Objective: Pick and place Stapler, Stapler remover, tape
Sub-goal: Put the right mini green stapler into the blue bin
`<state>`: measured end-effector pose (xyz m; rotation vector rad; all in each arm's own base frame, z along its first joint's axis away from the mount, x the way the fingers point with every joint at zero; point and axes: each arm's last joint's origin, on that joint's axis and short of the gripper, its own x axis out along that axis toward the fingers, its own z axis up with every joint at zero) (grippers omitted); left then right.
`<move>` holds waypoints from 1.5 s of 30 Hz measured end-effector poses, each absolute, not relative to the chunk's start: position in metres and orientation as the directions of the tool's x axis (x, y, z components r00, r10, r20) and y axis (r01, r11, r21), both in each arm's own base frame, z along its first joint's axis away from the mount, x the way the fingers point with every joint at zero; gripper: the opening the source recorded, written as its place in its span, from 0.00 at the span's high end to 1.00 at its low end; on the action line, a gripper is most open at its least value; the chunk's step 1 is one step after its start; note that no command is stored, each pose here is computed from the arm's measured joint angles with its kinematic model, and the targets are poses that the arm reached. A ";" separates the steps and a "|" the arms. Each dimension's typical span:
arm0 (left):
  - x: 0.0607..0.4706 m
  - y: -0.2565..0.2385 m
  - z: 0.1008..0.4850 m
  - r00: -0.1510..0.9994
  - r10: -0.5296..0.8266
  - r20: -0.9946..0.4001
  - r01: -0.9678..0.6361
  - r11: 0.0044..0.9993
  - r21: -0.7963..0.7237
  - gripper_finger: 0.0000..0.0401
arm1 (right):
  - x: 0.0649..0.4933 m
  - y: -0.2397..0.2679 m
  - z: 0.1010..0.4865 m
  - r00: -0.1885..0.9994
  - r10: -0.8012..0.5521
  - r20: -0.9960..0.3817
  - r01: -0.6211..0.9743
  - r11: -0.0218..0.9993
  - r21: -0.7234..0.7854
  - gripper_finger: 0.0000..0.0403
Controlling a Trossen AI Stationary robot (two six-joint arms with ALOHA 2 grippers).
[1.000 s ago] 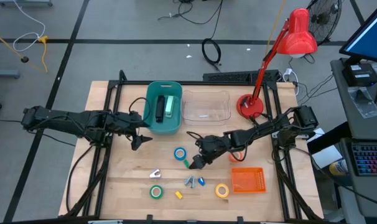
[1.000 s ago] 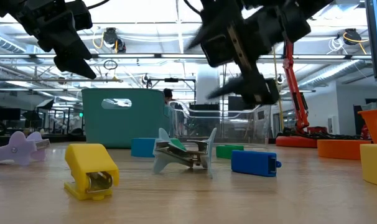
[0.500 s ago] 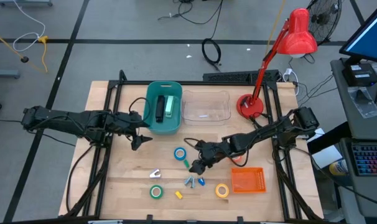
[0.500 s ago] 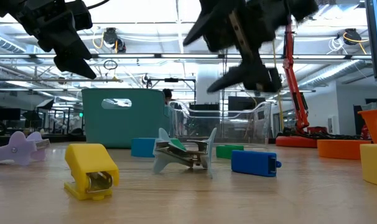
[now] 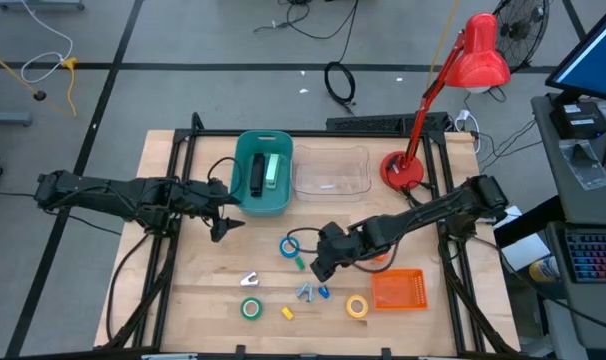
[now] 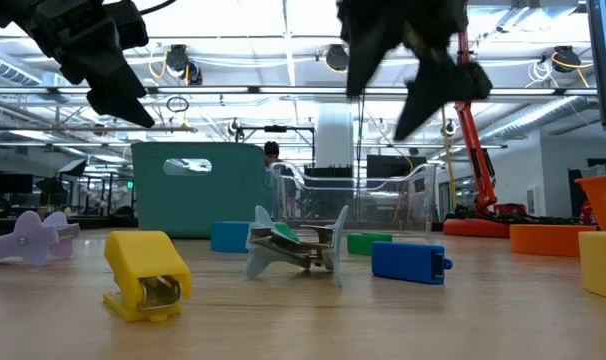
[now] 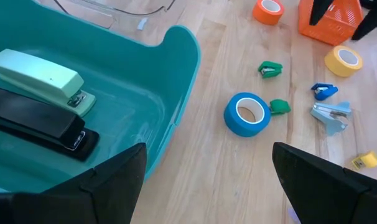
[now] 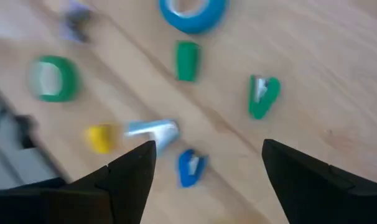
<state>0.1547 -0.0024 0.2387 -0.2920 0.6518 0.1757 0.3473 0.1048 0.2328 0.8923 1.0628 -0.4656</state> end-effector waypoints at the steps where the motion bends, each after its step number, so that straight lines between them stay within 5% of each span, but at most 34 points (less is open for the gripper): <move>1: 0.155 -0.002 0.239 0.782 0.069 -0.620 -0.251 0.945 -0.211 0.12 | 0.347 0.104 0.227 0.407 0.069 -0.911 0.727 0.579 0.369 0.28; 12: 0.155 -0.002 0.239 0.780 0.071 -0.621 -0.251 0.945 -0.208 0.12 | 0.359 0.085 0.184 0.236 0.031 -0.971 0.765 0.611 0.205 0.28; 45: 0.154 -0.002 0.238 0.778 0.078 -0.623 -0.256 0.946 -0.200 0.12 | 0.371 0.084 0.151 0.252 0.017 -0.967 0.756 0.621 0.208 0.28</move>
